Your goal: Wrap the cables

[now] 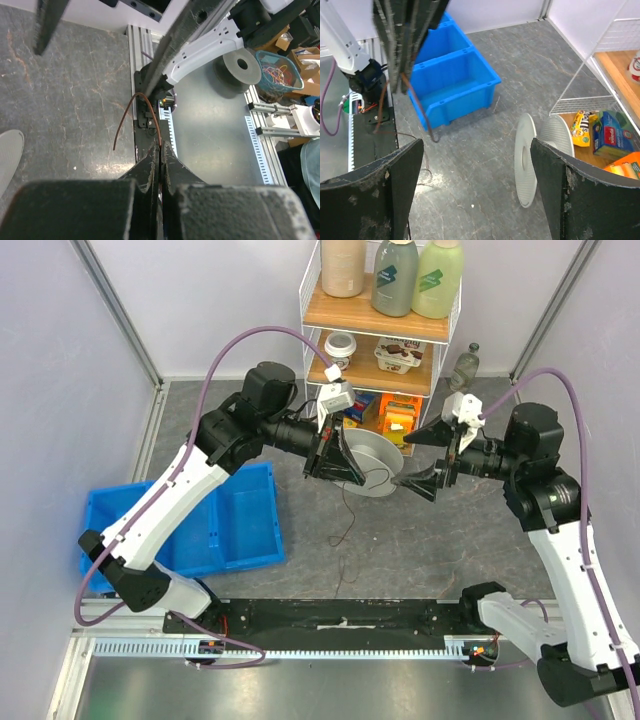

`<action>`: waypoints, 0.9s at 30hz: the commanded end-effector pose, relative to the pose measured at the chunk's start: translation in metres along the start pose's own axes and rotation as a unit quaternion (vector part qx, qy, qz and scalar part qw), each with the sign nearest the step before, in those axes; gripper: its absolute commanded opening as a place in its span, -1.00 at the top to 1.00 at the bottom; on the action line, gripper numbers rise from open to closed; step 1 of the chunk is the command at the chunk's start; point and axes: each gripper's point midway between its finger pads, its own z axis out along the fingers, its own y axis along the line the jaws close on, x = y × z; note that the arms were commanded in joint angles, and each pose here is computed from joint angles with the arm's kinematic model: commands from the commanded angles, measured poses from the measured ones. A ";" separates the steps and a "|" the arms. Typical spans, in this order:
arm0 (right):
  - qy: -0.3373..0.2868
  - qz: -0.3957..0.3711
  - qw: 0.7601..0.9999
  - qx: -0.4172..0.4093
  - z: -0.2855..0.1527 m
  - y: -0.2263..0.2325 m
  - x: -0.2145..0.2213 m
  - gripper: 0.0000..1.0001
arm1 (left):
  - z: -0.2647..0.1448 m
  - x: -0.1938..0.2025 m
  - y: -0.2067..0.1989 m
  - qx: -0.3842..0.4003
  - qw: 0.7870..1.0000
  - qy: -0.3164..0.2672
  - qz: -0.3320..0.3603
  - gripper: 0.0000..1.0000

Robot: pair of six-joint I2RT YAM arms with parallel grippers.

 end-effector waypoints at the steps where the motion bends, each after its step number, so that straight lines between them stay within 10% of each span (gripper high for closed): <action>1: -0.003 -0.019 0.999 -0.025 -0.003 0.024 0.002 -0.89 | -0.002 -0.021 -0.005 0.003 0.999 -0.033 0.027 0.97; 20: -0.029 0.020 0.999 -0.024 0.020 0.026 0.002 0.22 | -0.010 -0.029 -0.008 0.037 0.995 -0.090 -0.003 0.97; 27: -0.037 0.030 0.999 -0.018 0.021 0.024 -0.001 0.35 | -0.016 -0.026 -0.012 0.043 0.994 -0.104 -0.010 0.97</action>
